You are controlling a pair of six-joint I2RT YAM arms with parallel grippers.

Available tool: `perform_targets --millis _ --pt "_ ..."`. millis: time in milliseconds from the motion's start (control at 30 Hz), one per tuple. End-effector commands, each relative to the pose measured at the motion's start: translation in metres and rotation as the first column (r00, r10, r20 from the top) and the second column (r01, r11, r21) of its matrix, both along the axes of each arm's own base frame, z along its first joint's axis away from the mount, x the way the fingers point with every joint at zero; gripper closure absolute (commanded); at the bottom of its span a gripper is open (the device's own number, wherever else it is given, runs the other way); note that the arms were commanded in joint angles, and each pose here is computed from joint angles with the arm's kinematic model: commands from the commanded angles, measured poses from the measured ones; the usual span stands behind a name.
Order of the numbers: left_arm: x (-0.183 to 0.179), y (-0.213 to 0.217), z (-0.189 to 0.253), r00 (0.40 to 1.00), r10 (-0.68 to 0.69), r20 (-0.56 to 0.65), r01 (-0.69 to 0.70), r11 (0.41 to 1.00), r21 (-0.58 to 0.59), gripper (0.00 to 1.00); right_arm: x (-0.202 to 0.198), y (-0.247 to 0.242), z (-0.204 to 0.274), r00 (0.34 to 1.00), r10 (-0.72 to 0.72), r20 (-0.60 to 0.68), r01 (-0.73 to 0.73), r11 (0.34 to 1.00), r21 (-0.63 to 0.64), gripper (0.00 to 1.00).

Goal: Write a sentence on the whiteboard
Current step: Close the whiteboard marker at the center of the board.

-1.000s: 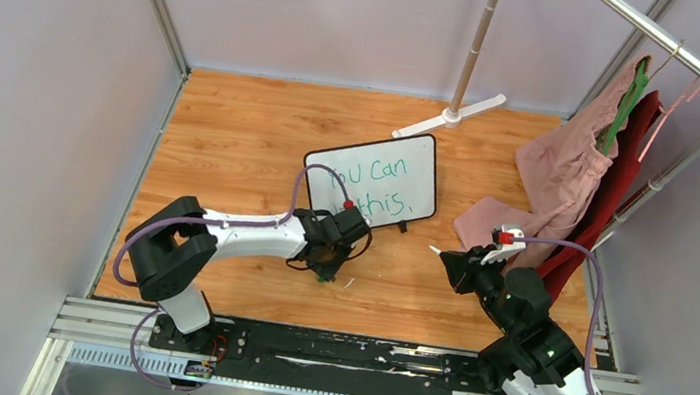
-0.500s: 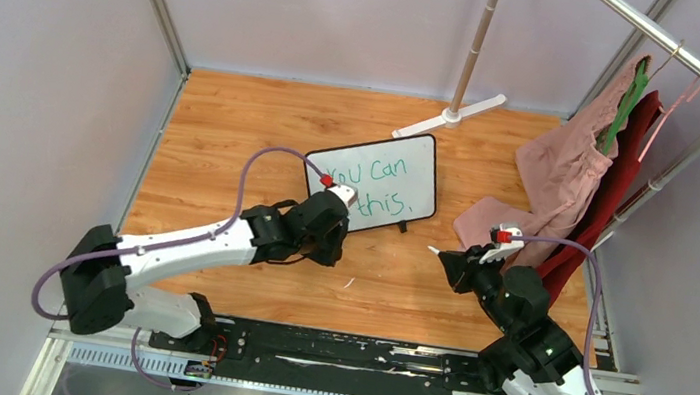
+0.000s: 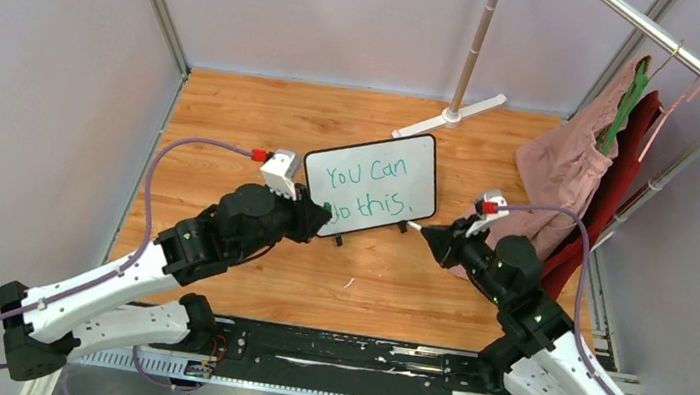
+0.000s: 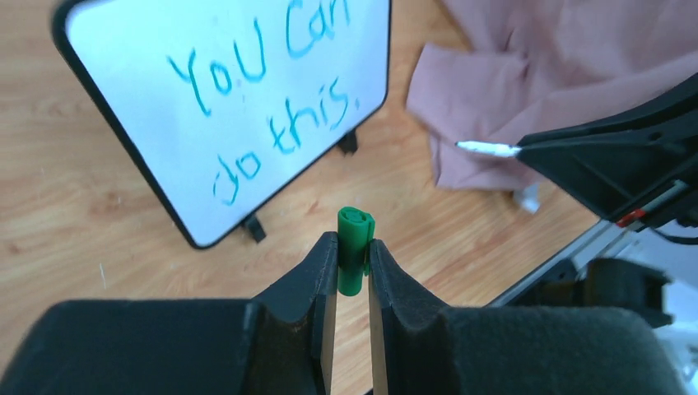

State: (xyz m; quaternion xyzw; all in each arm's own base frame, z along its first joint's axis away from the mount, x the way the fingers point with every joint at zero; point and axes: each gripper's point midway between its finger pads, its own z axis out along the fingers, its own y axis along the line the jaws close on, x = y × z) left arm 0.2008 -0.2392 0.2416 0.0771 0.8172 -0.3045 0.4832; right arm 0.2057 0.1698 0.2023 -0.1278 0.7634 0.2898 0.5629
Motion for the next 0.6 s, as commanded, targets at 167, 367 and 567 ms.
perform_targets --millis 167,367,567 --pt "0.020 0.027 0.145 0.941 0.206 0.268 -0.089 0.916 -0.390 1.00 0.017 0.047 0.173 0.913 0.077 0.401 -0.162 0.970 0.181 1.00" --pt "0.014 0.039 0.208 0.904 0.288 0.315 -0.036 0.787 -0.616 1.00 -0.002 0.070 0.236 0.821 0.089 0.564 -0.264 0.935 0.237 1.00" --pt "0.005 0.052 0.244 0.892 0.344 0.292 0.028 0.604 -0.797 1.00 -0.035 0.086 0.277 0.694 0.031 0.719 -0.304 0.918 0.254 1.00"
